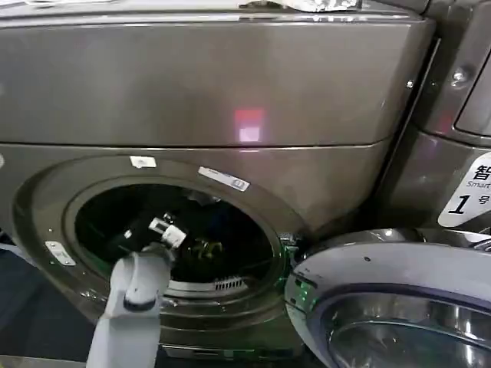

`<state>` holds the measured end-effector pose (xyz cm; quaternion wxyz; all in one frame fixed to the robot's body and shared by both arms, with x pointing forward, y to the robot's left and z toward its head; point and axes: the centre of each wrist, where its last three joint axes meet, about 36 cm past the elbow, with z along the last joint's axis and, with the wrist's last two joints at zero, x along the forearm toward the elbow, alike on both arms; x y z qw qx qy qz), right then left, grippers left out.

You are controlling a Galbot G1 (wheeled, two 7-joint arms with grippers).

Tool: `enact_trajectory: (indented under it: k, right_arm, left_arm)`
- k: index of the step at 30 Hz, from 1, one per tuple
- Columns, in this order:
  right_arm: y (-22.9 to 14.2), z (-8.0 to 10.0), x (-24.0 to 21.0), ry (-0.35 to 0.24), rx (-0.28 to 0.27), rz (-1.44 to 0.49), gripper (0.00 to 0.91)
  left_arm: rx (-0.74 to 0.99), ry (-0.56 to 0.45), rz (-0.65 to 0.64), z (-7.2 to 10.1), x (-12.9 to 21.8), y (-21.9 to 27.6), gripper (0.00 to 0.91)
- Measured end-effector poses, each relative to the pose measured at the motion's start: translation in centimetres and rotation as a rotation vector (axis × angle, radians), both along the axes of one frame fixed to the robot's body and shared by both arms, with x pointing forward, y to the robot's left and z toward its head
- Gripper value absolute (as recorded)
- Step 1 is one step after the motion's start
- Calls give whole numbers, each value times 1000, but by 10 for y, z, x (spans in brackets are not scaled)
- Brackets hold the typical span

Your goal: Grasp the clothes from the dryer.

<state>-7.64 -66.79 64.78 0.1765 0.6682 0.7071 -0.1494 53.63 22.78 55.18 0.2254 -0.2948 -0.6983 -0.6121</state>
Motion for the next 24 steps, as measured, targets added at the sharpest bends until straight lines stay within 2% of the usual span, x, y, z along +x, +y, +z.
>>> enact_trajectory:
  k: [11, 24]
  right_arm:
    - [-1, -4, 7, 1, 0, 13, 907]
    - [-2, -6, 12, 8, 1, 27, 907]
  left_arm:
    - [135, 86, -99, -8, 26, -5, 907]
    - [111, 208, -150, -44, 41, -9, 907]
